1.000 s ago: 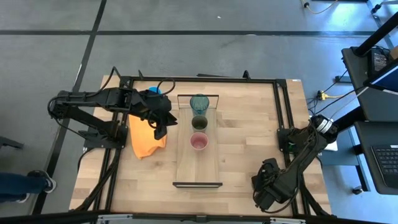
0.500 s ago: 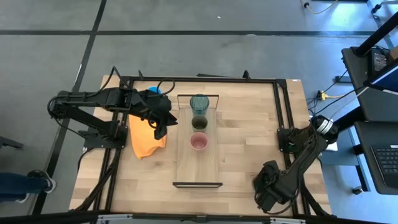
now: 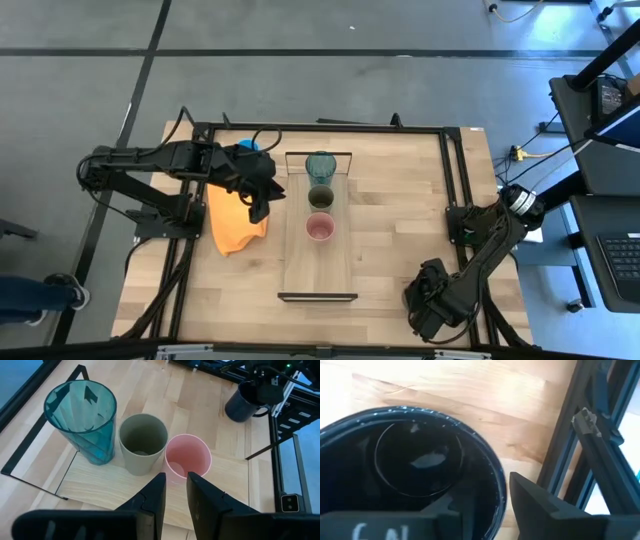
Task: Stack small to large cups/mugs on shelf
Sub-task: Put the dark blue mug on the shelf
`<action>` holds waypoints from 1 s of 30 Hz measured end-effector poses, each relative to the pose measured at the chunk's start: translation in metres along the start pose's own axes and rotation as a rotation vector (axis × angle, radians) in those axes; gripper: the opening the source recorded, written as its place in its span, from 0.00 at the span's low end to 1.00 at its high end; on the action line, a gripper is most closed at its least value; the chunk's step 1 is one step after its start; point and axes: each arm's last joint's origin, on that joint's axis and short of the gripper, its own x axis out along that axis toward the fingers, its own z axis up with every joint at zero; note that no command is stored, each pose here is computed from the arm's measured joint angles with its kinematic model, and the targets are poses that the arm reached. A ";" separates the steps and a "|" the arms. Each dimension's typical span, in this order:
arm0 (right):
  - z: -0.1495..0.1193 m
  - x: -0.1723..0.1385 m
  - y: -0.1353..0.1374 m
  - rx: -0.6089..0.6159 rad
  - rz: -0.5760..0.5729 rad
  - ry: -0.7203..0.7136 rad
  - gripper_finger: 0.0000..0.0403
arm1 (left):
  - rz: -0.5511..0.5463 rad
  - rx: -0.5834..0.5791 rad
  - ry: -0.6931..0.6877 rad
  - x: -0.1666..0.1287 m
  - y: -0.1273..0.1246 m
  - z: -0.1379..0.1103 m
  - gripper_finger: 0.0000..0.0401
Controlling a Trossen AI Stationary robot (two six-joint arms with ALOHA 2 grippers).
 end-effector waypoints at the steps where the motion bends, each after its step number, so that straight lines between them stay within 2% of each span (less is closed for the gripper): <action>1: 0.000 0.000 0.000 -0.001 0.002 0.002 0.29 | 0.002 -0.002 0.000 0.000 0.001 0.000 0.18; 5: 0.000 0.000 0.001 -0.003 0.005 0.004 0.26 | 0.008 -0.008 -0.002 0.000 0.002 0.001 0.18; 14: 0.000 -0.002 0.000 -0.007 0.019 0.007 0.10 | 0.009 -0.009 -0.002 0.000 0.003 0.001 0.18; 21: 0.000 -0.001 0.000 -0.004 0.009 0.005 0.13 | 0.009 -0.009 -0.002 0.000 0.003 0.001 0.18; 30: 0.007 -0.003 0.004 0.020 0.009 0.013 0.10 | 0.009 -0.009 -0.002 0.000 0.003 0.001 0.18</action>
